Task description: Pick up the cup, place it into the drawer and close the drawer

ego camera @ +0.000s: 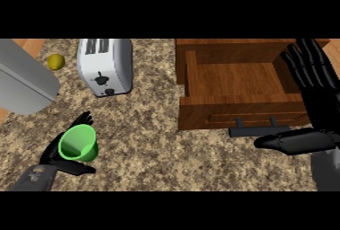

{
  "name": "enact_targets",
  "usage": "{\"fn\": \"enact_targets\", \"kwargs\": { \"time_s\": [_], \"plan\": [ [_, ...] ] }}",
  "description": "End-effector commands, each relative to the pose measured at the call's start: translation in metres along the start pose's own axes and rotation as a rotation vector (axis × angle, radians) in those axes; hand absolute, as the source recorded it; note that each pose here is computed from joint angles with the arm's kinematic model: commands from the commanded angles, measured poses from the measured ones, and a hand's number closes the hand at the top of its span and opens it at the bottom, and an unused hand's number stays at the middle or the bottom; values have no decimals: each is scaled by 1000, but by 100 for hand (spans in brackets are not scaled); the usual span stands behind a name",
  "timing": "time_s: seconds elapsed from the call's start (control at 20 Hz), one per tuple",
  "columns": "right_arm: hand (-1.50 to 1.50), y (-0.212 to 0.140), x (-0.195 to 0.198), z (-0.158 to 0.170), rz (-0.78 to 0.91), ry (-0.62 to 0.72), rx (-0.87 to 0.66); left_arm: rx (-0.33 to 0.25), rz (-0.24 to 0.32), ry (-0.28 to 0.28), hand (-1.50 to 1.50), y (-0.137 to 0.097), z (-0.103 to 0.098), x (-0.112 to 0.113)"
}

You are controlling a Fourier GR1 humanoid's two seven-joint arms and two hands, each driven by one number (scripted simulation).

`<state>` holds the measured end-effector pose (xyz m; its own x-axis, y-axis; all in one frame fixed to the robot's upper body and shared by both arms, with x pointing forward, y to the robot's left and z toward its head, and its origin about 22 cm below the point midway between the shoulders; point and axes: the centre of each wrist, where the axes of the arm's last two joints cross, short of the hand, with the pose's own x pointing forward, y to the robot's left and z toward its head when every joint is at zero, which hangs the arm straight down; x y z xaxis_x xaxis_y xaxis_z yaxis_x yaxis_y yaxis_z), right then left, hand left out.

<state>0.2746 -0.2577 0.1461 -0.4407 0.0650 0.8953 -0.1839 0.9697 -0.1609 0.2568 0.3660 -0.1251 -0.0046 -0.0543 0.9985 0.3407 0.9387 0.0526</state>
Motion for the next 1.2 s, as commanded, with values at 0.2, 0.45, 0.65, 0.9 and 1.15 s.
{"fn": "enact_targets", "kwargs": {
  "time_s": [0.2,0.45,0.65,0.9,1.15],
  "plan": [
    [-150,0,4,-2,9,6,3,-114,160,-126,-150,-7,-12,1],
    [-150,-5,0,0,-1,14,2,-200,301,-142,150,-31,-25,-6],
    [-150,0,-3,-6,22,21,-22,-103,130,-314,150,-23,-30,5],
    [-150,-5,-4,-10,16,33,-11,103,-37,-413,150,-36,-45,7],
    [-150,-12,5,-5,25,26,-21,607,-71,-370,150,-59,-46,-6]
  ]
}}
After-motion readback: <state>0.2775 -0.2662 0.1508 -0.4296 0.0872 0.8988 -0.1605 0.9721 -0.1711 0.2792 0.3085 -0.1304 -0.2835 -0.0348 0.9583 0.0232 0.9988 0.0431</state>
